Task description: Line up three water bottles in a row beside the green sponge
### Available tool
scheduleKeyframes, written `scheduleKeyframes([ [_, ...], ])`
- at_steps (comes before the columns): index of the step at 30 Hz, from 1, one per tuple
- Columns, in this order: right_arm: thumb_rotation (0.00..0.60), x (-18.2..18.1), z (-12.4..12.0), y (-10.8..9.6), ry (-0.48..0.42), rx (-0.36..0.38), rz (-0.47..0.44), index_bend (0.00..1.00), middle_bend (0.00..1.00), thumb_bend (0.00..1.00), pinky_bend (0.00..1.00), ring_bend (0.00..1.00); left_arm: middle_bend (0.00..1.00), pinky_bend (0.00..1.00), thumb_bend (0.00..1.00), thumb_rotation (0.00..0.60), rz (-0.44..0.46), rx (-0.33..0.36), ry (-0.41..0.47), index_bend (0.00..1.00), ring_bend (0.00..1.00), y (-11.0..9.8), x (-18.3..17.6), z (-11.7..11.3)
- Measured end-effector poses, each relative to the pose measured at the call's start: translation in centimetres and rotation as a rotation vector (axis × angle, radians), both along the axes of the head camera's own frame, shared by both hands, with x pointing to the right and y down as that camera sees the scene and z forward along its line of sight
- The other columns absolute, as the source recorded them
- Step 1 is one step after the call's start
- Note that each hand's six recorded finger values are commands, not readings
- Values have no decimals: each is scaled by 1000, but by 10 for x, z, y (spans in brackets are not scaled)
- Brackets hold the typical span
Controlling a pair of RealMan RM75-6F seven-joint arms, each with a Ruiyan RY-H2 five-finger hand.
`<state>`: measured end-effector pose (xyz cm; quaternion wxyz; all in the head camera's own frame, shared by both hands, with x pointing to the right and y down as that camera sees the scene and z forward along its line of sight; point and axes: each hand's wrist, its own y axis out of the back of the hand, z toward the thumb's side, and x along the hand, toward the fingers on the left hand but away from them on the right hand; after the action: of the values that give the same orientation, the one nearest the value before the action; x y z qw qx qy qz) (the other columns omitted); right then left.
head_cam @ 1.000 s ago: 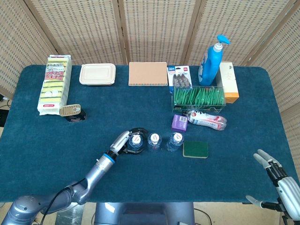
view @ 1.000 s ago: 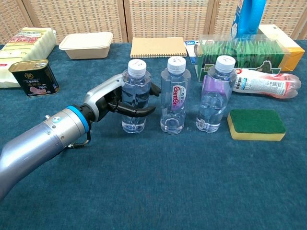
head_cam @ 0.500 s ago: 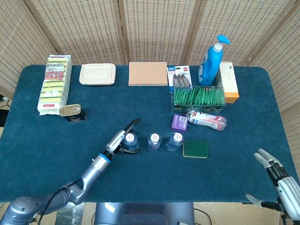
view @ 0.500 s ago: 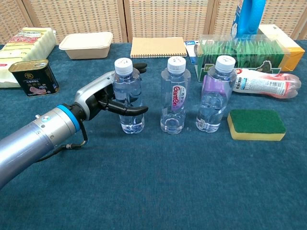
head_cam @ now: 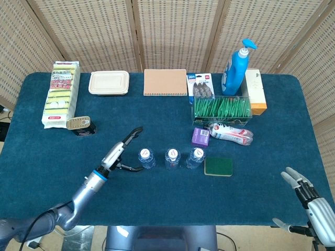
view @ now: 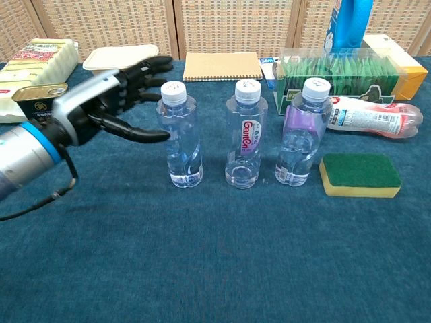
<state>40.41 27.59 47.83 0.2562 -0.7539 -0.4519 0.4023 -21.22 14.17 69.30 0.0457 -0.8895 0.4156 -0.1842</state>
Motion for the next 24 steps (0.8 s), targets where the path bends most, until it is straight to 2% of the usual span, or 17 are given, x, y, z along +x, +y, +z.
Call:
scheduleKeyframes([
  [4,600,-1,-1,1,10,6,-3,52,0,0,0,0,0,21,60,600,7,40,-41,0,0,-7,-29,-24],
  [7,600,0,-1,1,26,12,-4,54,0,0,0,0,0,6,61,600,24,72,-121,0,0,-12,-58,-45],
  [10,600,1,-1,0,56,24,-5,60,0,0,0,0,0,6,63,600,36,131,-249,0,0,-15,-93,-71],
  [12,600,1,0,0,83,37,-5,70,0,0,0,0,0,6,68,600,37,188,-377,0,0,-12,-125,-93],
  [13,600,2,0,-1,98,43,-4,74,0,0,0,0,0,6,72,600,35,201,-411,0,0,-11,-133,-98],
  [17,600,6,3,-4,187,78,5,85,0,0,0,0,0,5,79,600,-7,254,-625,0,0,17,-192,-128],
  [24,600,18,11,-13,399,152,62,92,0,0,0,0,0,6,84,600,-125,235,-789,0,0,79,-264,-153],
])
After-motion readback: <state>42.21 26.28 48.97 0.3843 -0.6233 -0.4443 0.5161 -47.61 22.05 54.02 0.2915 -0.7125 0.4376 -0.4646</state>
